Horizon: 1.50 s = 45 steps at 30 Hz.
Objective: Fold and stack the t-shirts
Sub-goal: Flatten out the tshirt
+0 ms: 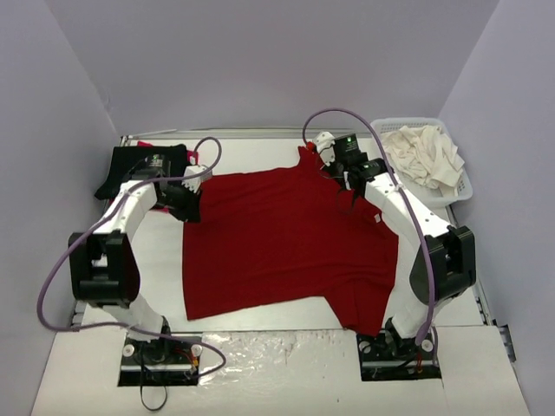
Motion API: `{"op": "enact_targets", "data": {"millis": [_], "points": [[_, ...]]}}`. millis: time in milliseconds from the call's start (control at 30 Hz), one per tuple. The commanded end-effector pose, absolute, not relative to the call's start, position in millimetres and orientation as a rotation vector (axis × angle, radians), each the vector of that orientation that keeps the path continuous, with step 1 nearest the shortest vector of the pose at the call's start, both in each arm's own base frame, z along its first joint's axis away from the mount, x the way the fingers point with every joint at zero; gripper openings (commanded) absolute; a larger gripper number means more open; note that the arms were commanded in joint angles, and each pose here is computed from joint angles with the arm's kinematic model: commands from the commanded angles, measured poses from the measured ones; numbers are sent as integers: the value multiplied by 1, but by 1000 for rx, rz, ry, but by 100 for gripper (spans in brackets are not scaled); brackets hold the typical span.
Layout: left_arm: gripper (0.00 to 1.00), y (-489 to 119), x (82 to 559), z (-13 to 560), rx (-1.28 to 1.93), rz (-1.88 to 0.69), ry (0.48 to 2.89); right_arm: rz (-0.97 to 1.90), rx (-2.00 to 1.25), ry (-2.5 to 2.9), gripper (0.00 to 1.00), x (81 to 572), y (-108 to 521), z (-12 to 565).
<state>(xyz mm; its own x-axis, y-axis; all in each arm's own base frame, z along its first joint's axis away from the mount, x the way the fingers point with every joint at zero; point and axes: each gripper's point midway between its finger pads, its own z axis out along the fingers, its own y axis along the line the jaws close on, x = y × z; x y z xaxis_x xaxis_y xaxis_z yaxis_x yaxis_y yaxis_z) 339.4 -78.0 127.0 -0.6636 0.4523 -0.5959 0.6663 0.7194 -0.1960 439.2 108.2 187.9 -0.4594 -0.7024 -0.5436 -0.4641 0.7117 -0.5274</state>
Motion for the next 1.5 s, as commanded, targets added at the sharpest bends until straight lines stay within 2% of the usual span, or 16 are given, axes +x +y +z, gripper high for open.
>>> {"op": "enact_targets", "data": {"millis": [0, 167, 400, 567, 767, 1200, 1467], "points": [[3, -93, 340, 123, 869, -668, 2401, -255, -902, 2301, 0, 397, 102, 155], [2, -96, 370, 110, 810, -597, 2394, -190, -896, 2414, 0, 400, 93, 115], [2, -87, 422, 96, 678, -457, 2395, -147, -788, 2504, 0, 448, 78, 86], [2, -82, 446, 91, 631, -409, 2404, -120, -789, 2579, 0, 461, 77, 54], [2, -80, 454, 71, 608, -401, 2472, -90, -787, 2600, 0, 471, 81, 41], [2, -62, 459, 28, 602, -201, 2690, -57, -772, 2656, 0, 481, 80, 10], [2, -67, 469, 15, 603, -171, 2735, -39, -752, 2709, 0, 482, 74, -15]]}}
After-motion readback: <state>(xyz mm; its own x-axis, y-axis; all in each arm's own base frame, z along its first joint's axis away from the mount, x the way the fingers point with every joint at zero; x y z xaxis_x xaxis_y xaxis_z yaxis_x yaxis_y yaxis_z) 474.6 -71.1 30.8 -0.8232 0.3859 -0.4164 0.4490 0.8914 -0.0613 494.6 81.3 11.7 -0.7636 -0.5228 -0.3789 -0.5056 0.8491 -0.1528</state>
